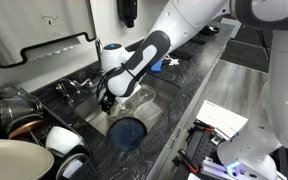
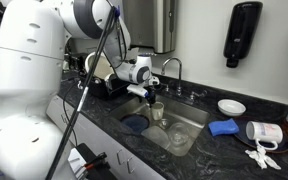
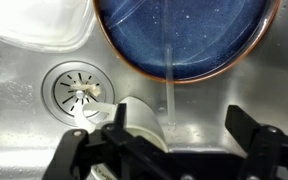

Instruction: Remove the straw from the sink

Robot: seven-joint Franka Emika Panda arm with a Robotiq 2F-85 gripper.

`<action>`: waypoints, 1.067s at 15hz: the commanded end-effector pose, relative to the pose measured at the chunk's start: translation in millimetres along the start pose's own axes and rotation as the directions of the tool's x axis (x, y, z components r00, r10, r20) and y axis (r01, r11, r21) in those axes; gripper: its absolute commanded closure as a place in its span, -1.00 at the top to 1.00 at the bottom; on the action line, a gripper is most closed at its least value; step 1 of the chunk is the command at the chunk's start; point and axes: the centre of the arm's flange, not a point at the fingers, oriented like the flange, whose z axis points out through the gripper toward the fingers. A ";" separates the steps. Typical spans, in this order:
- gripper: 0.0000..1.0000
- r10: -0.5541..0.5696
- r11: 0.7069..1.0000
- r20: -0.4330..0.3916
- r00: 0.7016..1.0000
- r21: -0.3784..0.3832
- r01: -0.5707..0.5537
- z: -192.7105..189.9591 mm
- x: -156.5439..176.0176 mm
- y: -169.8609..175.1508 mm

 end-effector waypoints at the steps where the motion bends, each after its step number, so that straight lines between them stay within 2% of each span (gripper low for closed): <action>1: 1.00 0.037 0.999 -0.010 0.999 -0.026 -0.037 26.4 -8.1 -6.3; 10: 1.00 0.015 1.000 -0.021 1.000 -0.008 -0.016 76.1 -15.9 -7.3; 16: 1.00 0.012 1.000 -0.022 1.000 -0.005 -0.012 89.8 -19.2 -3.8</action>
